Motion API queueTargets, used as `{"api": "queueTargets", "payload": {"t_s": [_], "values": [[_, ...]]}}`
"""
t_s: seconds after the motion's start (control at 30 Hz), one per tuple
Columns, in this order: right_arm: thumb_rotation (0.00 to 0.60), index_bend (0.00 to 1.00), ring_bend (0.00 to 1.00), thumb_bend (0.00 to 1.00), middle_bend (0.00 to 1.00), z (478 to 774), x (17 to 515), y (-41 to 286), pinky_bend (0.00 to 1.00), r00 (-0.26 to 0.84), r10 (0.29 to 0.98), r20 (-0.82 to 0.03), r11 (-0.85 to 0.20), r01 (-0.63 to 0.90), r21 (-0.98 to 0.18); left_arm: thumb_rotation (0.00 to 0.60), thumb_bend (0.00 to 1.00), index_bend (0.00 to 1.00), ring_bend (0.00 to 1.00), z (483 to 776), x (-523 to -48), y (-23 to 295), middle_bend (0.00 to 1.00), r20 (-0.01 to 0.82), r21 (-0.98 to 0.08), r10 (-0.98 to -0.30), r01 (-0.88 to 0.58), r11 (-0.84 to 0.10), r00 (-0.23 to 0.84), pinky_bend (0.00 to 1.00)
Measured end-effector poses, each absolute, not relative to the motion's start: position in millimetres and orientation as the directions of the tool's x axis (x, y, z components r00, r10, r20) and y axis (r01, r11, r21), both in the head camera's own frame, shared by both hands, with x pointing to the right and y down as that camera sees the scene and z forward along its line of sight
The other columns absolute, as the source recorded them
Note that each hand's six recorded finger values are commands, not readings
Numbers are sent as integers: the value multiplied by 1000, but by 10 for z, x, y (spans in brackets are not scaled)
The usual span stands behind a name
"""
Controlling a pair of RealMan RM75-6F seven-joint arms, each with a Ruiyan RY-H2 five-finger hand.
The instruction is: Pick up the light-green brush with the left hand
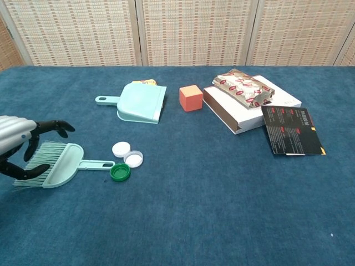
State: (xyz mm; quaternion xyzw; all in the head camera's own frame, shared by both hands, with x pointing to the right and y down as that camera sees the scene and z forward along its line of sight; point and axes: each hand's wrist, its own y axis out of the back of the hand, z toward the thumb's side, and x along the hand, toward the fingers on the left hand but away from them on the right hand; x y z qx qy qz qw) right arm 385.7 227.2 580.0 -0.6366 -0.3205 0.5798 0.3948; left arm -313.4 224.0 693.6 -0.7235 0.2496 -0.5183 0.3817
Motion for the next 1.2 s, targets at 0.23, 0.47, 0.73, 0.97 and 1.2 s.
{"api": "queueTargets", "payload": {"t_s": [0.23, 0.47, 0.73, 0.97, 1.2], "values": [[600, 0, 0, 99, 0, 5787, 3864, 2261, 0, 113, 867, -486, -483, -51, -874, 600, 351, 239, 627, 7080, -2865, 2245, 276, 576, -807, -736, 105, -581, 357, 806], [600, 0, 0, 98, 0, 5676, 3888, 2270, 0, 111, 878, -465, -465, -32, -885, 600, 345, 263, 628, 7232, -2746, 2265, 297, 589, -805, -730, 178, -566, 346, 807], [600, 0, 0, 99, 0, 5635, 3938, 2269, 0, 101, 877, -470, -470, -22, -882, 600, 344, 344, 645, 7324, -2670, 2259, 384, 576, -818, -745, 228, -529, 338, 825], [600, 0, 0, 98, 0, 5618, 3955, 2271, 0, 92, 876, -473, -473, -21, -881, 600, 354, 406, 653, 7371, -2604, 2252, 470, 561, -828, -752, 256, -499, 347, 831], [600, 0, 0, 99, 0, 5603, 3963, 2272, 0, 87, 878, -471, -471, -22, -882, 600, 525, 535, 689, 7380, -2604, 2220, 627, 548, -835, -766, 279, -475, 337, 840]]}}
